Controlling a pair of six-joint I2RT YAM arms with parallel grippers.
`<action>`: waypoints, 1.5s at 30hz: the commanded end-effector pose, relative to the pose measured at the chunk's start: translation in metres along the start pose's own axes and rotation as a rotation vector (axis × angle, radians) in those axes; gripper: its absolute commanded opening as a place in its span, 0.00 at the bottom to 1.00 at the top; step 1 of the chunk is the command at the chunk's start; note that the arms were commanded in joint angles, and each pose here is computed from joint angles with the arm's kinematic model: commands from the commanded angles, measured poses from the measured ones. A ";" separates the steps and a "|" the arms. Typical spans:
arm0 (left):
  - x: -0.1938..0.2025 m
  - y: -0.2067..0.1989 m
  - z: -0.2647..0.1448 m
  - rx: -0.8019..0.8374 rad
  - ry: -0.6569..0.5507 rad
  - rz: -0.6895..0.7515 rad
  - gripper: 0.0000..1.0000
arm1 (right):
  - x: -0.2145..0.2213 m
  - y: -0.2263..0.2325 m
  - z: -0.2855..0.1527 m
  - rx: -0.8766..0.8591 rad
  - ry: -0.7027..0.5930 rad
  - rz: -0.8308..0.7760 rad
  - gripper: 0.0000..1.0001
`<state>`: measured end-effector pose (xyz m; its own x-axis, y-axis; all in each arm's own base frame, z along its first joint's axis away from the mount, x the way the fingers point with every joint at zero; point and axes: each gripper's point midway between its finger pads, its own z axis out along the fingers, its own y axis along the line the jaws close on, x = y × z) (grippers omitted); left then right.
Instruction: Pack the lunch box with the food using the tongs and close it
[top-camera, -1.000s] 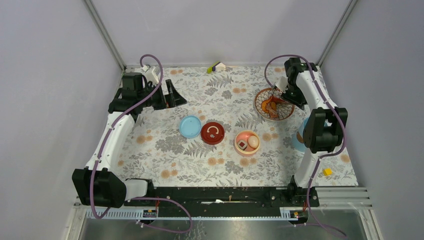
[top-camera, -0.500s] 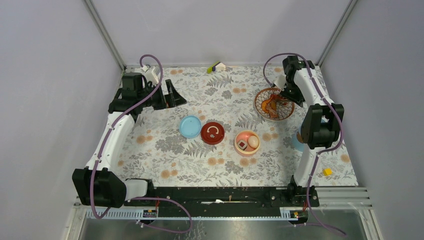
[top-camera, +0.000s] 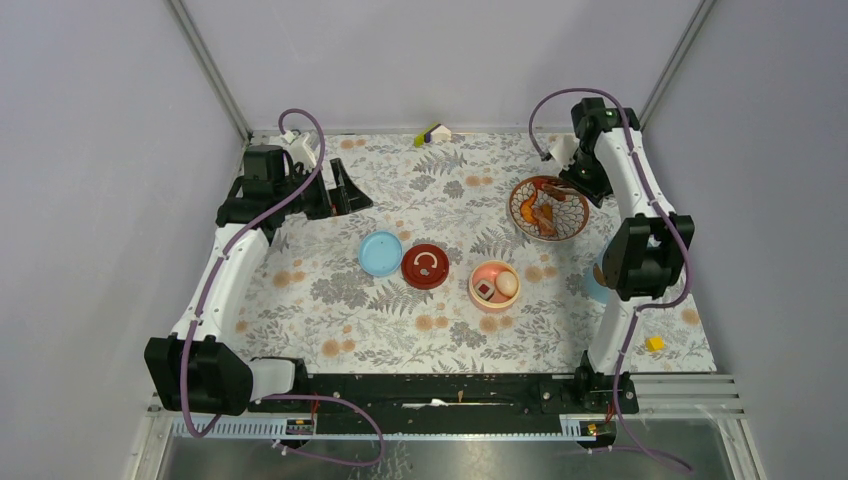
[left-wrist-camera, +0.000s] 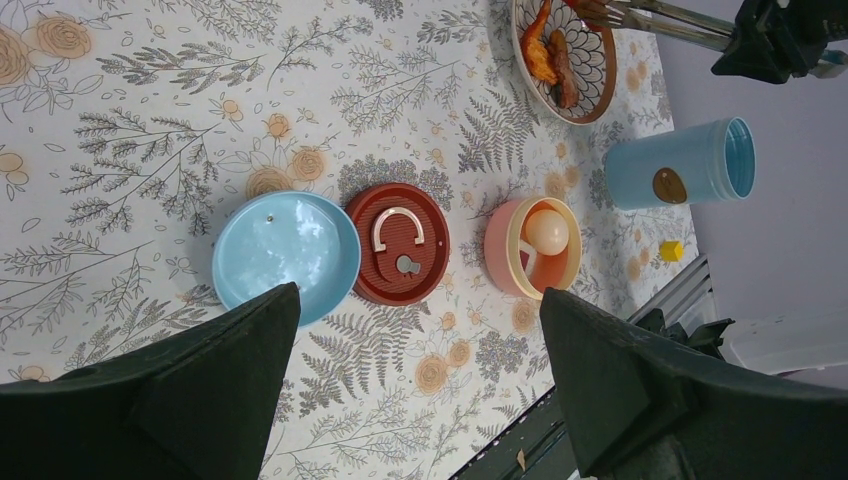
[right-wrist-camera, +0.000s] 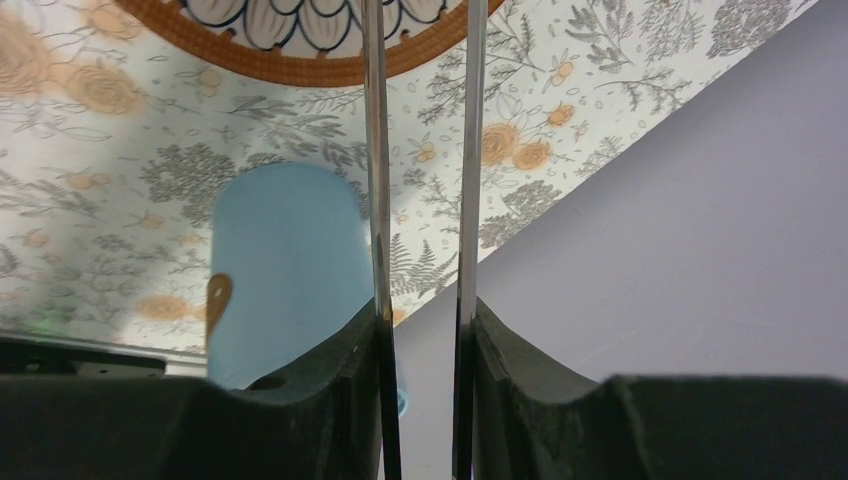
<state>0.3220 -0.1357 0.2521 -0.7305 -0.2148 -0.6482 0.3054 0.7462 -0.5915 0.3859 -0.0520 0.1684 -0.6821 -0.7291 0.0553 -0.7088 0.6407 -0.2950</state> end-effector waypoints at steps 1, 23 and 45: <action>-0.012 -0.009 -0.003 0.043 -0.047 0.036 0.99 | 0.001 0.008 -0.053 0.007 -0.126 0.061 0.31; -0.011 -0.019 -0.006 0.087 -0.037 0.033 0.99 | 0.069 0.080 -0.124 0.119 -0.447 0.302 0.29; -0.011 -0.033 -0.007 0.163 -0.017 -0.002 0.99 | 0.172 0.135 -0.118 0.262 -0.488 0.729 0.25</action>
<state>0.3111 -0.1496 0.2594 -0.7603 -0.2227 -0.6101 0.3347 0.6707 -0.6619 0.1616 -0.0643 0.2525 -0.7677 -0.2853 -0.5737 -0.0894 0.9344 -0.3449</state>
